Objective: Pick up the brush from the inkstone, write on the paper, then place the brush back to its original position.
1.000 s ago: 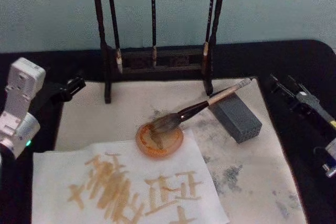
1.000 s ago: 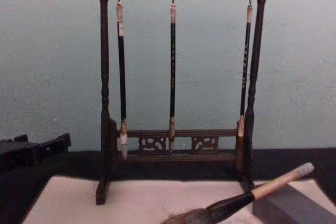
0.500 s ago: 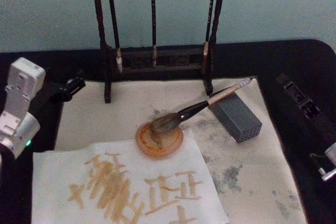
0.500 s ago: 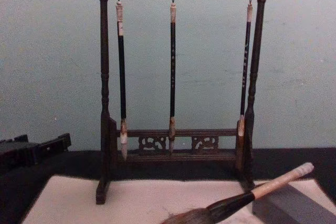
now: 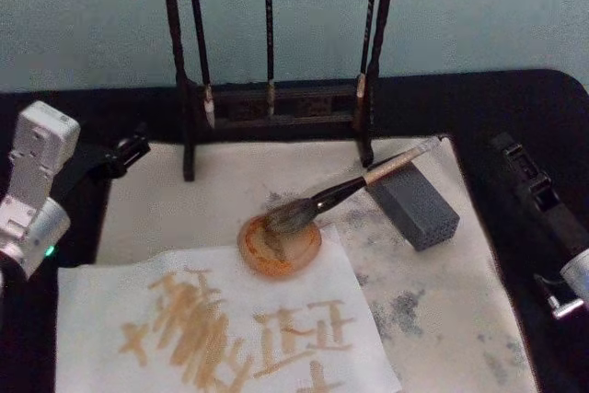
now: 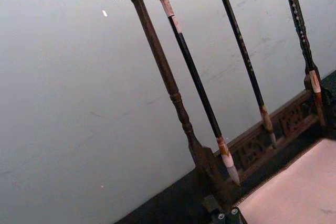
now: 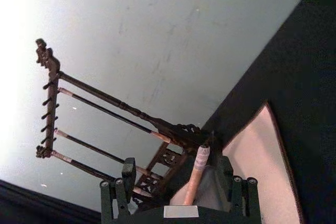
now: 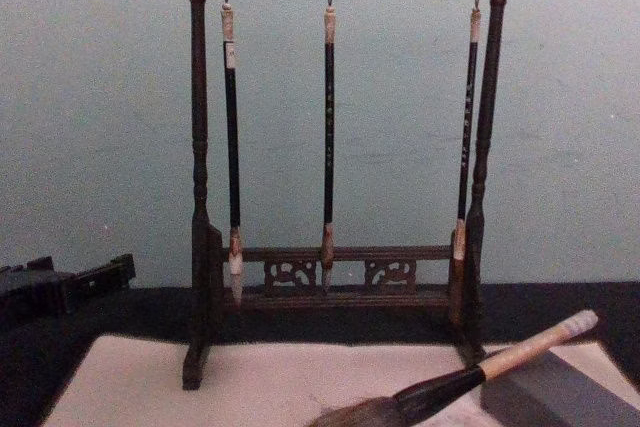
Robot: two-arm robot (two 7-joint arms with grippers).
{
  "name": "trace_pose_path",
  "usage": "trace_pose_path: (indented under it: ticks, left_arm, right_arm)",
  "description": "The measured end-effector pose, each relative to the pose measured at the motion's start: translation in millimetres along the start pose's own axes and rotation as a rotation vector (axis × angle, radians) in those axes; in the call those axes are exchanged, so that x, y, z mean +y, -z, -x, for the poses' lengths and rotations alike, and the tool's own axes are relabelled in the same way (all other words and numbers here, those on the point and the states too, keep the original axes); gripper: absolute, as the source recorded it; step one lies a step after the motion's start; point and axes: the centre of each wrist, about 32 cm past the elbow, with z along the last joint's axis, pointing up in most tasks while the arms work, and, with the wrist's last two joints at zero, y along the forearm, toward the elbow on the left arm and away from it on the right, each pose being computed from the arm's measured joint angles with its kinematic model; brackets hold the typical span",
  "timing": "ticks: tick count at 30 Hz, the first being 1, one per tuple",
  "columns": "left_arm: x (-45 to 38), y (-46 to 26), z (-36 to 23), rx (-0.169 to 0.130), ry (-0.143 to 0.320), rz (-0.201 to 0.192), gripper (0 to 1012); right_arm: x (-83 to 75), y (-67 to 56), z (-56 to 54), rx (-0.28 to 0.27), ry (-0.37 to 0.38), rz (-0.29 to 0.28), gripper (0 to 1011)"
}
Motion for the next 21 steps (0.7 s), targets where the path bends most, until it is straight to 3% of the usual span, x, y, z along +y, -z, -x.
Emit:
trace_pose_path:
  ticks: [12,21]
  left_arm:
    - [0.0,0.0,0.0,0.0,0.0,0.0,1002]
    - [0.0,0.0,0.0,0.0,0.0,0.0,1002]
  right_arm:
    - [4.7,5.6,-3.3,0.073,0.066,0.0,1001]
    - [13.2,4.6,0.8,0.09,0.14,0.015,1001]
